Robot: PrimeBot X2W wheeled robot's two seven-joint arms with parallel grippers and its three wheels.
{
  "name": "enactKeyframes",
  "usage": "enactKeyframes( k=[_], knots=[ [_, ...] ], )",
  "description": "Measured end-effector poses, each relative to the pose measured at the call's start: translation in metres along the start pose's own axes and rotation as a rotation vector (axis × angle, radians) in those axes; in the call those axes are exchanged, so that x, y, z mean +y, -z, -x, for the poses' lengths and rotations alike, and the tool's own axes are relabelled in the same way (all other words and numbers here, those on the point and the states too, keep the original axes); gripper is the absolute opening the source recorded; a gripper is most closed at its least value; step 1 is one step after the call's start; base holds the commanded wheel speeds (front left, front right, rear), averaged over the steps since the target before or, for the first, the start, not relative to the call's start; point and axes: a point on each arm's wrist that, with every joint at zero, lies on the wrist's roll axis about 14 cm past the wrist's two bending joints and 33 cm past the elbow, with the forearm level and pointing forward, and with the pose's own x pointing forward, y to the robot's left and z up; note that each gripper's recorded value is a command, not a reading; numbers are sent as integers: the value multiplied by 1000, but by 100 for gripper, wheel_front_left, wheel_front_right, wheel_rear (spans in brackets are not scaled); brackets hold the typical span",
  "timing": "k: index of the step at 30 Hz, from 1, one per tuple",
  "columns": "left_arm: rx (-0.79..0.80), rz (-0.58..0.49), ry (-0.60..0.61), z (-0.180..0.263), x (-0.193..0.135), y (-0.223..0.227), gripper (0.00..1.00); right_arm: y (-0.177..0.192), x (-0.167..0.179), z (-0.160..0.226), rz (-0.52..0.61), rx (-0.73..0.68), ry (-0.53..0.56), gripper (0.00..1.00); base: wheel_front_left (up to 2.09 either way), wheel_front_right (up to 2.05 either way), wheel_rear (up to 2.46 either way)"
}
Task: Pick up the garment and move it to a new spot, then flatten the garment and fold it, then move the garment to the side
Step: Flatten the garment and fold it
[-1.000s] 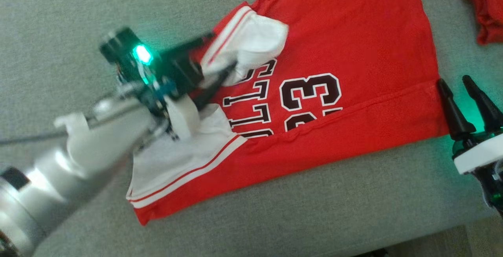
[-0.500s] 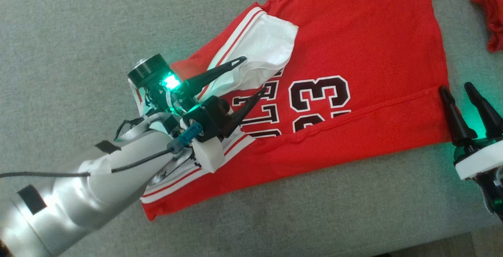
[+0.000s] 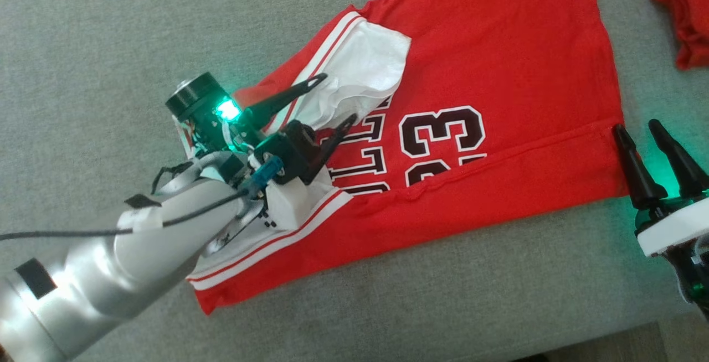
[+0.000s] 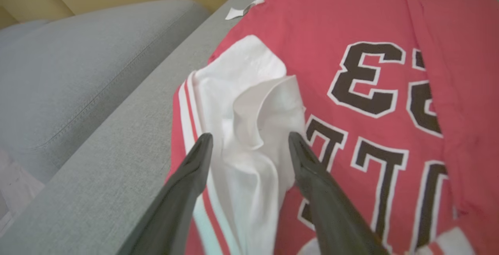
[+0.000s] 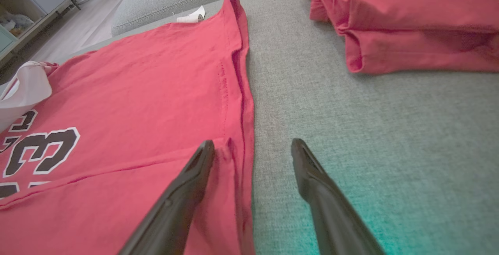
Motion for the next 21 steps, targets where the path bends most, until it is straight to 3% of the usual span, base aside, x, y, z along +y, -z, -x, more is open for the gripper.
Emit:
enactKeyframes(
  k=[2, 3, 4, 7, 21],
  knots=[
    [33, 4, 4, 0, 1, 5, 100, 0, -1, 1, -1, -1, 3, 100, 0, 0, 0],
    [48, 6, 2, 0, 2, 8, 85, 0, -1, 1, -1, -1, 4, 100, 0, 0, 0],
    [63, 6, 0, 0, 3, 9, 52, -1, -1, 2, -1, -3, 5, 100, 0, 0, 0],
    [79, 9, 2, 3, 5, 9, 1, -2, -1, 2, -3, -7, 5, 100, 0, 0, 0],
    [-2, -82, -6, 24, 21, -39, 0, -10, 4, 4, -1, -32, -11, 100, 0, 0, 0]
  ],
)
